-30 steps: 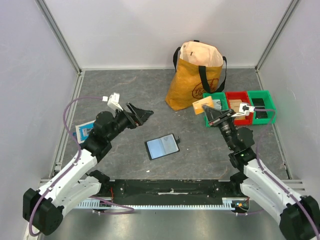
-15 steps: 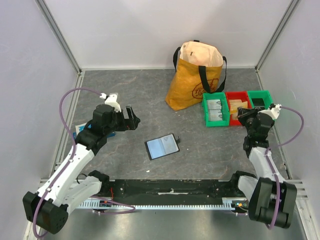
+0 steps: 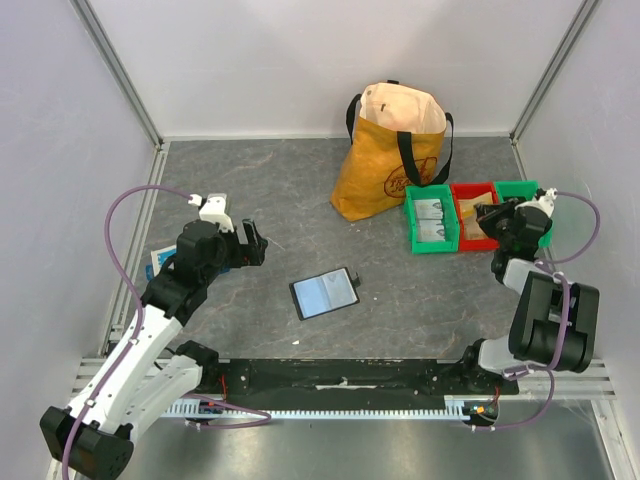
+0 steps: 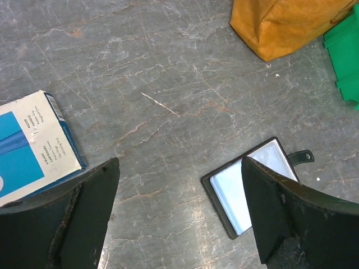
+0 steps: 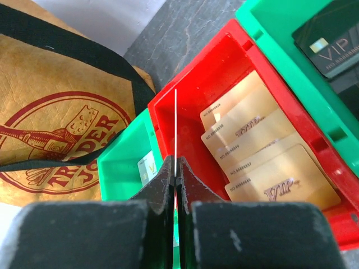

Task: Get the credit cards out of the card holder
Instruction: Place the credit card in the storage box.

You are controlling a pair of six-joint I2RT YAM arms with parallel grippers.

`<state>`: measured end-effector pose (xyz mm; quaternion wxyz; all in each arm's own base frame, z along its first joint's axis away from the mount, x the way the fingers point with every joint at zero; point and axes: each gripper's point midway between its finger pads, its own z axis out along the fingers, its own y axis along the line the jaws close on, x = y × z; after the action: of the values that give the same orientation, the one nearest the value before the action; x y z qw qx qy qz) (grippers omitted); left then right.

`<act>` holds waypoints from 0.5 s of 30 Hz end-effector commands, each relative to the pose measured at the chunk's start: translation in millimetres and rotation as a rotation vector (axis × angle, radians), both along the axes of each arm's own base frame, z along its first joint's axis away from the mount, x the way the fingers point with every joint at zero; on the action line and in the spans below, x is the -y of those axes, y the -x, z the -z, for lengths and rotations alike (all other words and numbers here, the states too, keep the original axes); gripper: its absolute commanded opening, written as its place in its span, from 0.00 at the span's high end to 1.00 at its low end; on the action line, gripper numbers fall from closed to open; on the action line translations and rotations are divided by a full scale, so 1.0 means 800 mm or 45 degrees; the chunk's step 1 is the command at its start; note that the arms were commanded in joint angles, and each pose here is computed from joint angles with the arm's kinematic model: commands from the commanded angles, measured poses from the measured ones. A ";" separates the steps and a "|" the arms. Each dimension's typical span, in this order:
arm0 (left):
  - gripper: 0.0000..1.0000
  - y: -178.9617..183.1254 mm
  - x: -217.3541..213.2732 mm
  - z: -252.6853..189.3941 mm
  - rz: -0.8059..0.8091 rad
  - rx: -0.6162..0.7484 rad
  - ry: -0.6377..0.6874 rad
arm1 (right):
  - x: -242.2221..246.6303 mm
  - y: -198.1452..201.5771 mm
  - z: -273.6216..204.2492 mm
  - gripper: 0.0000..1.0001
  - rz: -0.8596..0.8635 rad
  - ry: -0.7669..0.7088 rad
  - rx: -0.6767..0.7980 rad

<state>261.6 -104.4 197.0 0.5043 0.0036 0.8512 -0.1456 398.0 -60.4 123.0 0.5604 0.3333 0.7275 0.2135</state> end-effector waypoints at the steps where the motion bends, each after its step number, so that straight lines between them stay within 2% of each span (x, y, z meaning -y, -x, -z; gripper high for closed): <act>1: 0.06 -0.004 0.001 -0.012 0.038 0.067 -0.024 | -0.010 -0.023 -0.018 0.98 -0.144 0.067 0.076; 8: 0.06 -0.003 0.003 -0.010 0.049 0.064 -0.021 | -0.008 -0.030 0.004 0.97 -0.169 0.067 0.041; 15: 0.06 -0.003 0.007 -0.006 0.070 0.048 -0.017 | 0.013 -0.029 -0.011 0.97 -0.139 0.130 0.050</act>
<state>260.7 -107.6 196.5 0.5037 0.0143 0.8503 -0.1520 416.1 -64.0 115.5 0.5627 0.2883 0.7413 0.2249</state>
